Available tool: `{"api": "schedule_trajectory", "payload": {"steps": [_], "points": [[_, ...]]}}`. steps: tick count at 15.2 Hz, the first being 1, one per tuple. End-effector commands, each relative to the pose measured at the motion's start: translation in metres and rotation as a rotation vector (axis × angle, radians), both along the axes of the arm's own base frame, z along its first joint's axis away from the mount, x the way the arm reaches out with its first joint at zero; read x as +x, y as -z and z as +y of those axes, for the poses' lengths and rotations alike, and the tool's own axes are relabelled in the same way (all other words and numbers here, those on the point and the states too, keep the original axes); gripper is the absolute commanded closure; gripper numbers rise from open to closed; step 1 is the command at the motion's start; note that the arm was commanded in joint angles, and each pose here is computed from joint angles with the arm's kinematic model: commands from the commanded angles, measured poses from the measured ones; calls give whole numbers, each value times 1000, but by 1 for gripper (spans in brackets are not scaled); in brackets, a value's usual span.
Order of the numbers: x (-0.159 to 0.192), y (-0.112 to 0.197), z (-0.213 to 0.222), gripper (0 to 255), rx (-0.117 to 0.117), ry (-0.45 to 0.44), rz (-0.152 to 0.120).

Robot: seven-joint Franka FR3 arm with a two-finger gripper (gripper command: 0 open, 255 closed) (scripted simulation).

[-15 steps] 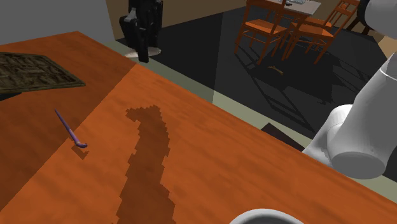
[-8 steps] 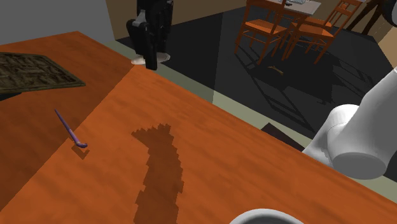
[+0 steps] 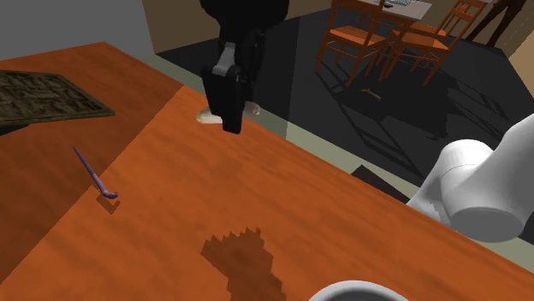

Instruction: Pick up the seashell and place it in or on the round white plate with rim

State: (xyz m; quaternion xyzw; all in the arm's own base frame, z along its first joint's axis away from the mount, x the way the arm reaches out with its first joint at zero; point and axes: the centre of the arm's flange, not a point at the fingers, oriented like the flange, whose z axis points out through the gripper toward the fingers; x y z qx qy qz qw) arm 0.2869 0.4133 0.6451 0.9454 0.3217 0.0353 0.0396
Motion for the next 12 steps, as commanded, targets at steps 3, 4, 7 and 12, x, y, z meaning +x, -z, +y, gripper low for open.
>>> {"api": "schedule_trajectory", "payload": {"steps": [3,4,7,12], "points": [[-52,0,7,255,0,2,1],[-65,0,10,255,0,2,1],[-104,0,17,255,0,2,1],[-169,-1,29,255,0,2,1]]}}
